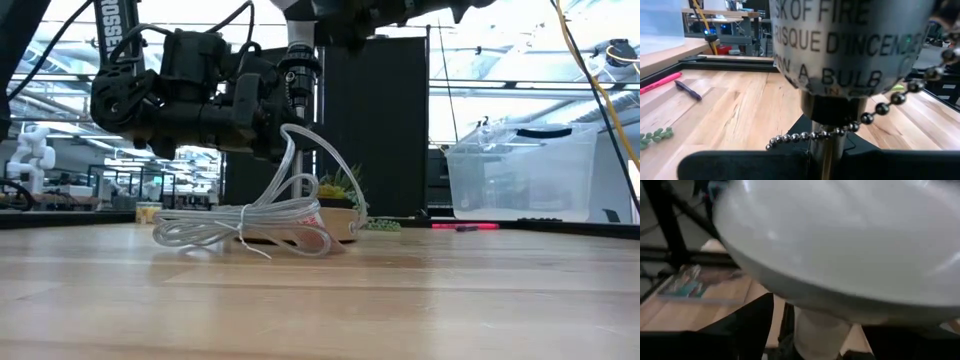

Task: Screw lightbulb
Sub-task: Remove the lightbulb from the lamp

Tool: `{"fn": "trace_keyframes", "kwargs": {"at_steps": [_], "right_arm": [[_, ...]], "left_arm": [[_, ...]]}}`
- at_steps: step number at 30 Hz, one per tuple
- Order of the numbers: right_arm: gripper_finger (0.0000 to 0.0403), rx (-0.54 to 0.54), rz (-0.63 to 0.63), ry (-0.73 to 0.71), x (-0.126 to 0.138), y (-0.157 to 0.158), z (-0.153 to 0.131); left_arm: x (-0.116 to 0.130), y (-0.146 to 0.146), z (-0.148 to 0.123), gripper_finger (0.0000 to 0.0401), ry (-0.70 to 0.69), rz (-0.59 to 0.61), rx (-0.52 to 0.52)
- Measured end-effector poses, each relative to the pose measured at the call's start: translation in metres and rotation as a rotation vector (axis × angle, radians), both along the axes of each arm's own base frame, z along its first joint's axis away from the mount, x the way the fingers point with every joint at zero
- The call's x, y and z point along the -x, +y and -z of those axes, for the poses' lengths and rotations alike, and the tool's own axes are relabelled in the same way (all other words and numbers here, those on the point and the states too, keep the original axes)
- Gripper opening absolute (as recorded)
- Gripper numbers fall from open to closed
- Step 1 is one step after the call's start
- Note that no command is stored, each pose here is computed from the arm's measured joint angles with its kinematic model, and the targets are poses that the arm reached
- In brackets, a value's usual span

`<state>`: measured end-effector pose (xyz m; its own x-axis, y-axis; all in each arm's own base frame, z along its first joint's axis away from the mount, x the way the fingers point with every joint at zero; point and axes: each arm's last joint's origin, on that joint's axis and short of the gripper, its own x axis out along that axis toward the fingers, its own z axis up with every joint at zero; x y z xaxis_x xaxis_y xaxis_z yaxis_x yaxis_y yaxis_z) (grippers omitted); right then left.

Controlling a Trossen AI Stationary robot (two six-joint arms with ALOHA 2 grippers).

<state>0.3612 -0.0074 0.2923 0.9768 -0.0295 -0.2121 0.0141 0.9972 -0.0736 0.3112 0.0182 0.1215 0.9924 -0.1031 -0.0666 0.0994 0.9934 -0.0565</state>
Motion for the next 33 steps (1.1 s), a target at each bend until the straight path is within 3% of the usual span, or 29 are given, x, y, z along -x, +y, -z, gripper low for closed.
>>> {"fn": "trace_keyframes", "kwargs": {"at_steps": [6, 14, 20, 25, 33], "right_arm": [[0.0277, -0.011, 0.143, -0.099, 0.008, 0.02, 0.02], [0.0277, -0.022, 0.303, -0.343, 0.03, 0.038, 0.039], [0.0277, -0.035, 0.322, -0.317, 0.027, 0.039, 0.048], [0.0277, -0.008, 0.413, -0.306, 0.023, 0.036, 0.057], [0.0277, 0.012, 0.446, -0.347, 0.013, 0.015, 0.056]], "left_arm": [[0.0, 0.001, 0.0, 0.0022, -0.002, -0.042, 0.008], [0.0, 0.002, -0.001, 0.0022, -0.008, -0.067, 0.005], [0.0, 0.005, -0.001, 0.0022, -0.01, -0.187, -0.002], [0.0, 0.008, -0.001, 0.0022, -0.015, -0.274, -0.004], [0.001, 0.01, -0.002, 0.0022, -0.017, -0.371, 0.007]]}}
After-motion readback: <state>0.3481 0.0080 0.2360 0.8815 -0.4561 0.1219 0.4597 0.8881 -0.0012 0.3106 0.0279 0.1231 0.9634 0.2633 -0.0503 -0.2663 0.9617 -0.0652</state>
